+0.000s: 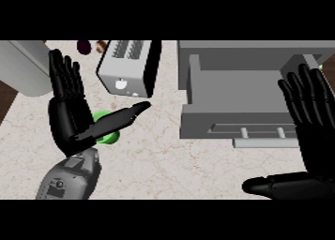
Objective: Pick up the cup, place it into the drawer and close the drawer
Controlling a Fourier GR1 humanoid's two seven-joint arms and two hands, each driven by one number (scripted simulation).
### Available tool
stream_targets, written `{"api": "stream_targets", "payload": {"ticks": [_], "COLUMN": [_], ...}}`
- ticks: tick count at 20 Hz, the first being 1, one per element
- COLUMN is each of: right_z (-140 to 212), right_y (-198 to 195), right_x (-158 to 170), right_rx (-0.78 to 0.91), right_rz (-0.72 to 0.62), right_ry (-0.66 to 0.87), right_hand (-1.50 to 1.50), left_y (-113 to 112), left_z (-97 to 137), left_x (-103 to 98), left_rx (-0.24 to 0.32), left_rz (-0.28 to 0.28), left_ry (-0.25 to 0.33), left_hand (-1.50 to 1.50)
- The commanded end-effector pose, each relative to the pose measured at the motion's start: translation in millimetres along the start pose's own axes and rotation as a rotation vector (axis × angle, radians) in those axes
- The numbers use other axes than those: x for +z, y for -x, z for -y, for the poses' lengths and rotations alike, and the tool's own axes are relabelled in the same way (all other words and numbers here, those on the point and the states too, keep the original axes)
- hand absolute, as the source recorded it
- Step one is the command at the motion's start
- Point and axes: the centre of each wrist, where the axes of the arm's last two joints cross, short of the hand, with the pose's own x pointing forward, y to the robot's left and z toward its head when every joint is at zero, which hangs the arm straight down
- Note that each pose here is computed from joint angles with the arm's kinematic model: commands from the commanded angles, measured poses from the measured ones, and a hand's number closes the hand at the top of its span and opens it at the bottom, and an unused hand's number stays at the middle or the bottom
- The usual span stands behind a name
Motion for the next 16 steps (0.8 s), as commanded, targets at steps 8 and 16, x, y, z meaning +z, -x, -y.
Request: {"api": "stream_targets", "payload": {"ticks": [8,16], "right_z": [20,8], "right_y": [23,-14], "right_x": [-18,6], "right_rx": [-0.011,0.014], "right_rz": [0.017,-0.003], "right_ry": [0.009,0.011], "right_hand": [-1.50,-1.50], "left_y": [8,29], "left_z": [0,-10], "left_x": [-14,21], "left_rx": [-0.006,-0.039], "left_rz": [-0.058,-0.131], "left_ry": [-0.047,-0.077], "left_hand": [-1.50,-1.50]}}
